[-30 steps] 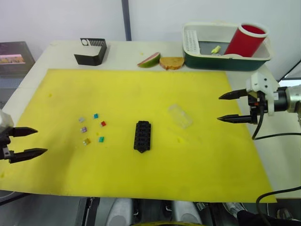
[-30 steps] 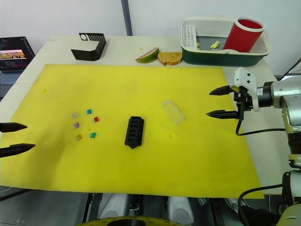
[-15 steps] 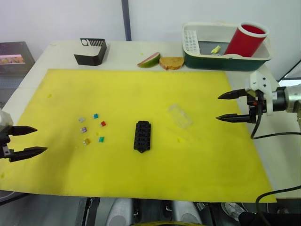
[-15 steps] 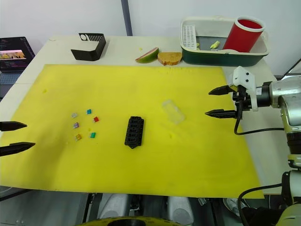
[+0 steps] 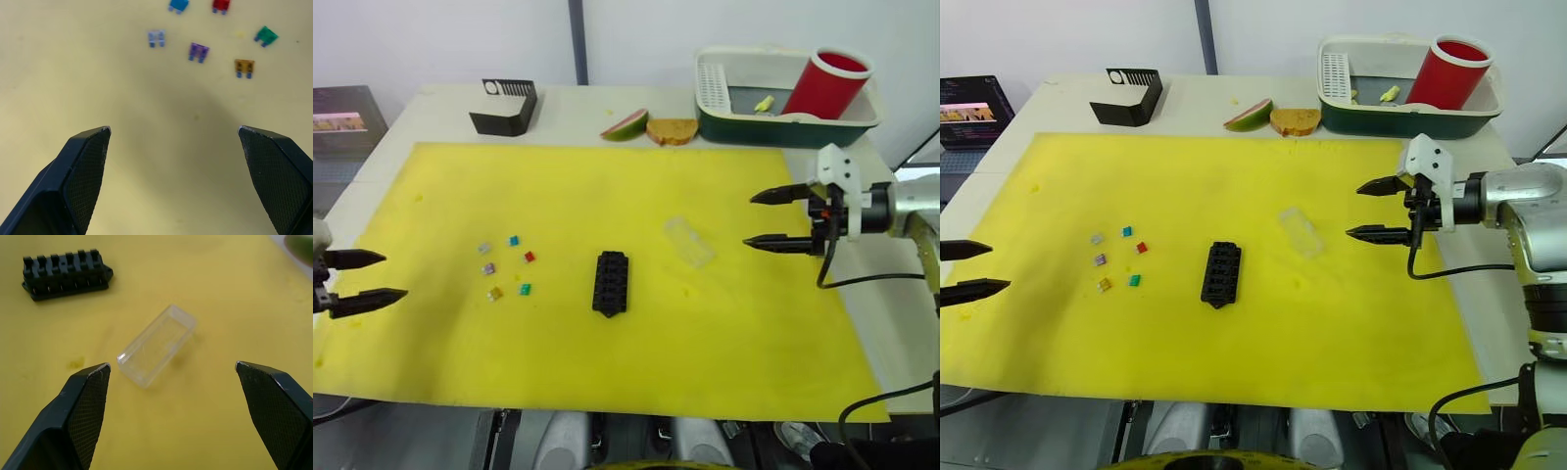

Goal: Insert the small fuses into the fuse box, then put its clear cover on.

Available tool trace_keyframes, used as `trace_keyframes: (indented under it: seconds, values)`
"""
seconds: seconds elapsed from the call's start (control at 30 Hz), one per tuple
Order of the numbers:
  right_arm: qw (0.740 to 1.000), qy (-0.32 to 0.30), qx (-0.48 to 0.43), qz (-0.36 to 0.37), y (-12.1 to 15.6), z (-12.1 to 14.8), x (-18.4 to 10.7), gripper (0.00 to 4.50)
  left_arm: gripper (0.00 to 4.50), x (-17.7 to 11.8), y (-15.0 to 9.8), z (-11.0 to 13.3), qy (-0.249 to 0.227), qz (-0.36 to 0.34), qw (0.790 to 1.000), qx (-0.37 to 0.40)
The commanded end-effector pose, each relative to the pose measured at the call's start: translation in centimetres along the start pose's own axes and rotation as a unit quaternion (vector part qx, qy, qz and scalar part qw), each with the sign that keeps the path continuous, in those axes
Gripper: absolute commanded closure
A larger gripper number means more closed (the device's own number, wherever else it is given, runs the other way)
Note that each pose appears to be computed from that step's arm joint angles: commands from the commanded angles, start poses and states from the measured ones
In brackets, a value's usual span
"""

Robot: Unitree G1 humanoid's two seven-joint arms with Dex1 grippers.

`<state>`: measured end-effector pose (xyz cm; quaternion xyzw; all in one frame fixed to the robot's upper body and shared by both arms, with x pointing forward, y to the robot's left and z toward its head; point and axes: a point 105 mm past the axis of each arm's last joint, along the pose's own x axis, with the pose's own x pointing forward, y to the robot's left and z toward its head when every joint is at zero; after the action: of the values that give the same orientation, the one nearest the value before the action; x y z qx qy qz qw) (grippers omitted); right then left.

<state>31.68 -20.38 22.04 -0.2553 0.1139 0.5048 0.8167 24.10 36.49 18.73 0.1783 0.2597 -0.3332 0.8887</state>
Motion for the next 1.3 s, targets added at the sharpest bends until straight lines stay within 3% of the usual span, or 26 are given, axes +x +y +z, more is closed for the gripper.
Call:
trace_keyframes:
  seconds: [0.03,0.17,0.3,0.53,0.67,0.8,1.3]
  values:
    - [0.999,-0.048,-0.022,-0.009,0.9,2.6,0.9,0.12,0.14,0.5,0.9,0.6,-0.015,0.004,1.0,-0.013]
    - [0.994,-0.1,-0.034,0.034,3.9,5.2,3.8,0.12,0.14,3.1,2.4,0.4,-0.051,0.005,0.994,-0.095]
    - [0.986,-0.14,-0.058,0.073,6.1,7.8,5.8,0.12,0.14,5.9,2.4,1.8,-0.097,-0.052,0.974,-0.196]
    - [0.978,-0.168,-0.091,0.086,7.4,10.9,7.8,0.12,0.14,9.4,2.0,2.2,-0.106,-0.11,0.94,-0.306]
    - [0.978,-0.168,-0.094,0.082,7.6,11.1,7.9,0.12,0.14,9.9,1.9,2.4,-0.109,-0.12,0.932,-0.325]
    - [0.979,-0.163,-0.09,0.083,8.2,11.0,7.7,0.0,1.44,10.4,2.0,2.1,-0.11,-0.119,0.923,-0.349]
    - [0.981,-0.144,-0.1,0.085,8.8,10.8,7.5,0.0,1.44,12.7,0.8,1.0,-0.098,-0.14,0.908,-0.382]
